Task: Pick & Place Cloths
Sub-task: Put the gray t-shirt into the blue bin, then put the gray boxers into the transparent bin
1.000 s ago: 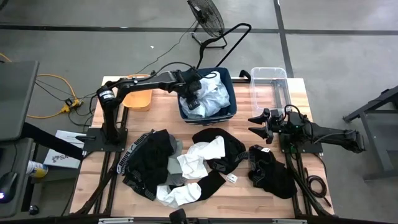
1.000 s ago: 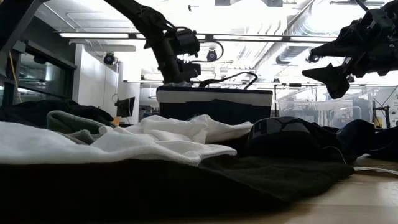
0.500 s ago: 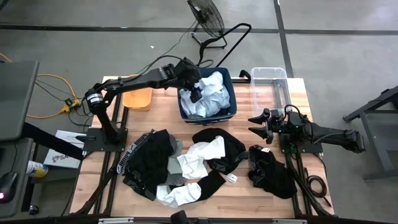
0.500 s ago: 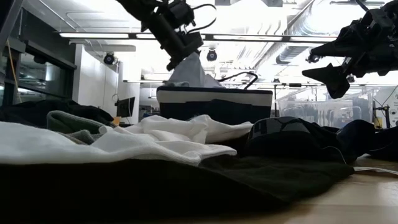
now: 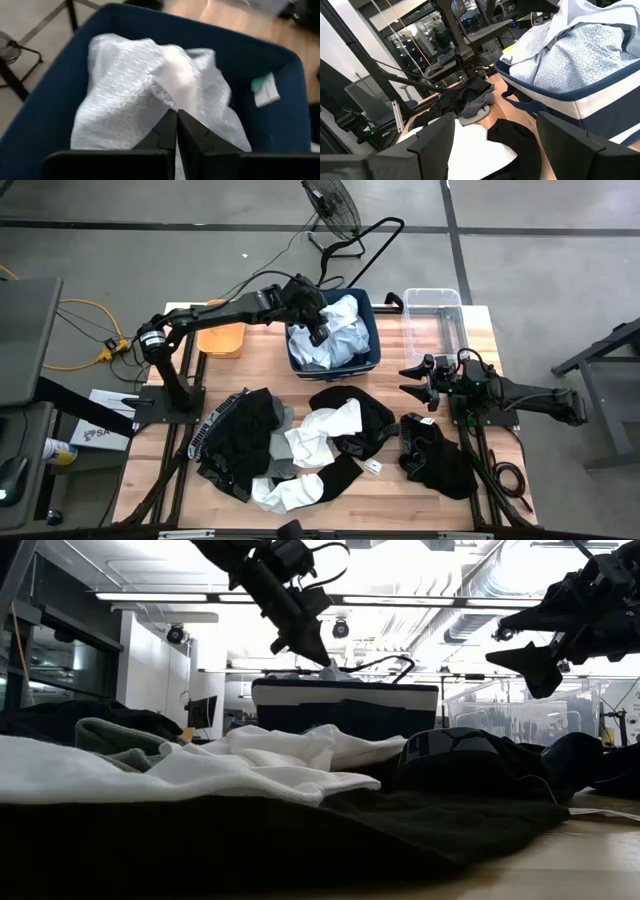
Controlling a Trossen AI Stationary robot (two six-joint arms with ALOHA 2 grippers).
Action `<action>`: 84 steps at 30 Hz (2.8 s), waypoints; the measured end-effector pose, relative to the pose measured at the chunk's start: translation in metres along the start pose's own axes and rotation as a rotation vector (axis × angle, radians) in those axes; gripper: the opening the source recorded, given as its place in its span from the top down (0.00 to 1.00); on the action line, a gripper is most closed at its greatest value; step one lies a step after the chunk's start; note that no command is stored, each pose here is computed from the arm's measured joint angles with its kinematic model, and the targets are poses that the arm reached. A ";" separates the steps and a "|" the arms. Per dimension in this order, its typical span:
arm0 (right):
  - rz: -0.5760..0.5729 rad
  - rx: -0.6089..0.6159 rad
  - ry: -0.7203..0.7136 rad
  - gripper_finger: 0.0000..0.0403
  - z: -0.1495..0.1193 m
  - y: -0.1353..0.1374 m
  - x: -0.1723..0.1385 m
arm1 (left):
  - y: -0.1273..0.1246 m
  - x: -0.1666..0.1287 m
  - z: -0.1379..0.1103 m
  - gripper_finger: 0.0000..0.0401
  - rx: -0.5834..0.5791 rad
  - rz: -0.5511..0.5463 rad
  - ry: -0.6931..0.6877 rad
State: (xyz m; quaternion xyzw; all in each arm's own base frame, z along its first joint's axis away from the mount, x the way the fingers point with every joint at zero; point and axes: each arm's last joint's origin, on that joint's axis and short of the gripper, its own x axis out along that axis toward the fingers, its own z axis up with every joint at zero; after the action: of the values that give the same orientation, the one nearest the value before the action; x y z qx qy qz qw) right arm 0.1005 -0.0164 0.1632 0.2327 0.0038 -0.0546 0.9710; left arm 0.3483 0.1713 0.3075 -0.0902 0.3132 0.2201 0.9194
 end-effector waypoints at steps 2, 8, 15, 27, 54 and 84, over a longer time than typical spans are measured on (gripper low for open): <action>0.000 0.000 0.000 0.32 0.000 0.000 0.000 | 0.002 0.002 0.002 0.99 -0.041 0.070 -0.028; 0.000 0.000 0.000 0.32 0.000 0.000 0.000 | 0.010 0.027 -0.004 1.00 -0.104 0.128 -0.018; 0.000 0.000 0.000 0.32 0.000 0.000 0.000 | 0.002 0.070 -0.032 1.00 -0.129 0.024 0.131; -0.001 0.000 0.000 0.32 0.000 0.000 0.000 | 0.000 0.068 -0.035 0.96 -0.044 -0.042 0.172; 0.000 0.000 0.000 0.32 0.000 0.000 0.000 | -0.036 -0.010 -0.006 0.46 0.122 -0.248 0.058; 0.000 0.000 0.000 0.32 0.000 0.000 0.000 | -0.125 0.011 -0.112 1.00 0.332 -0.402 0.483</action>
State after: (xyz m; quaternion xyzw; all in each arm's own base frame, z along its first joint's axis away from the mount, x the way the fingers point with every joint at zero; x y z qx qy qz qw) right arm 0.1005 -0.0165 0.1633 0.2326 0.0036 -0.0547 0.9710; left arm 0.3531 0.0300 0.2159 -0.0491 0.5291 -0.0470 0.8458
